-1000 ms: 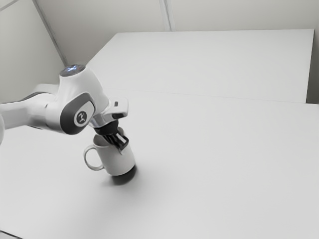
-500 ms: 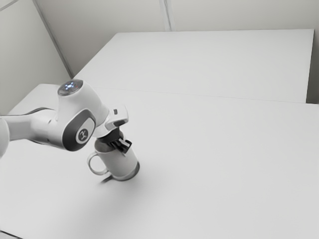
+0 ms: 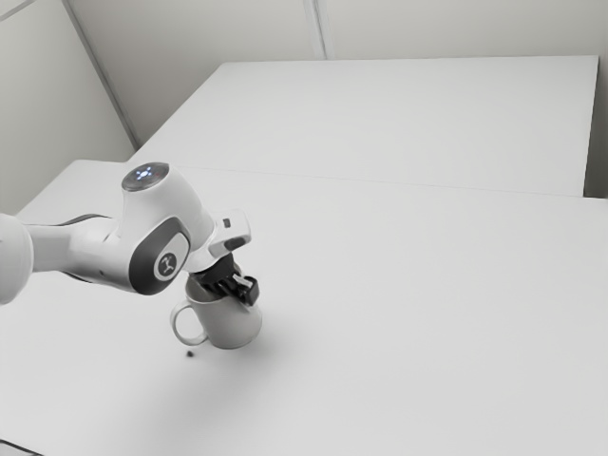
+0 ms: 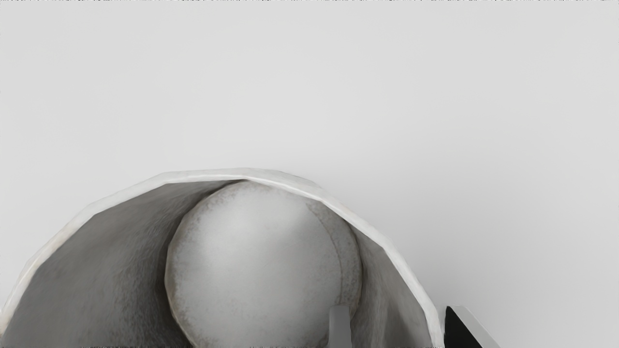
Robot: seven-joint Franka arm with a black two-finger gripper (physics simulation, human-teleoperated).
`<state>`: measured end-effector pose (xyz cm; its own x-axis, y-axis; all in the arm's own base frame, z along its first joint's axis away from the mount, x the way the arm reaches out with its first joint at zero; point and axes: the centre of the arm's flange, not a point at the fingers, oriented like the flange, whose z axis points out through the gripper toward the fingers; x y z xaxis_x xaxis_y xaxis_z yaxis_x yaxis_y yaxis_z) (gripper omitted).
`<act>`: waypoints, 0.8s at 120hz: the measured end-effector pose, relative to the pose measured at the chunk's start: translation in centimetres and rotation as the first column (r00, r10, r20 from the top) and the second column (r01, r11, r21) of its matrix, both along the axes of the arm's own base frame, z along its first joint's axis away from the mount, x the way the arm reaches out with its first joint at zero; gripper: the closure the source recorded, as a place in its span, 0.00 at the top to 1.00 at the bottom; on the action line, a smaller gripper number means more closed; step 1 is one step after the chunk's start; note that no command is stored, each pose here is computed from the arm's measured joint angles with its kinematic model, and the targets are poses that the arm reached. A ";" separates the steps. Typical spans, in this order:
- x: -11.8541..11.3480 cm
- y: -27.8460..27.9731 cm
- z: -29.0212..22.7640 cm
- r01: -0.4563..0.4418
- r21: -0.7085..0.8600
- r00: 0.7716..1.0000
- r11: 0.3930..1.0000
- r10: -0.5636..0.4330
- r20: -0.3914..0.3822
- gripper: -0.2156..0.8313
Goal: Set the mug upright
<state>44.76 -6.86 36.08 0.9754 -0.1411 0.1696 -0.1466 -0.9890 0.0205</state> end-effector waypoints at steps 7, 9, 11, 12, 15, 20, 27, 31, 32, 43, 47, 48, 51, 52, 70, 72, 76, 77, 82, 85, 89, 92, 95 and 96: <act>0.1 0.0 0.6 -0.003 -0.001 1.000 1.000 0.003 0.007 0.45; 0.2 0.0 0.9 -0.004 -0.001 1.000 1.000 0.004 0.011 0.48; 0.3 0.0 1.3 -0.005 -0.002 1.000 1.000 0.005 0.014 0.50; 0.3 0.0 1.5 -0.005 -0.002 1.000 1.000 0.005 0.016 0.51; 0.6 -0.1 2.2 -0.005 -0.003 1.000 1.000 0.006 0.021 0.54; 1.1 -0.3 3.7 -0.005 -0.005 1.000 1.000 0.005 0.028 0.59; 1.9 -0.4 5.9 -0.005 -0.009 1.000 1.000 0.006 0.026 0.64; 2.2 -0.5 6.9 -0.007 -0.010 1.000 1.000 0.007 0.016 0.66; 2.3 -0.5 7.2 -0.007 -0.010 1.000 1.000 0.007 0.013 0.67; 2.9 -0.7 9.7 -0.007 -0.012 1.000 1.000 0.007 -0.030 0.71; 3.0 -0.7 10.4 -0.008 -0.013 0.999 1.000 0.007 -0.049 0.72; 3.0 -0.7 10.6 -0.008 -0.013 0.998 1.000 0.007 -0.054 0.73; 3.1 -0.7 11.1 -0.008 -0.013 0.998 1.000 0.007 -0.068 0.73; 3.1 -0.7 11.3 -0.008 -0.013 0.997 1.000 0.007 -0.073 0.74; 4.7 -1.1 14.1 -0.004 -0.021 0.989 1.000 0.001 -0.149 0.76; 4.9 -1.1 14.5 -0.003 -0.023 0.988 1.000 0.000 -0.155 0.77; 5.3 -1.2 15.2 -0.002 -0.024 0.986 1.000 -0.002 -0.167 0.77; 5.4 -1.2 15.3 -0.002 -0.024 0.986 1.000 -0.002 -0.169 0.77; 5.9 -1.2 15.9 -0.001 -0.023 0.982 1.000 -0.003 -0.187 0.78; 6.1 -1.1 16.2 -0.002 -0.021 0.980 1.000 -0.002 -0.199 0.78; 6.5 -1.1 16.6 -0.002 -0.017 0.977 1.000 -0.002 -0.212 0.78; 6.7 -1.1 16.9 -0.001 -0.014 0.975 1.000 -0.002 -0.221 0.78; 6.8 -1.2 17.2 -0.001 -0.011 0.974 1.000 -0.002 -0.227 0.78; 6.9 -1.2 17.4 -0.001 -0.010 0.973 1.000 -0.002 -0.230 0.78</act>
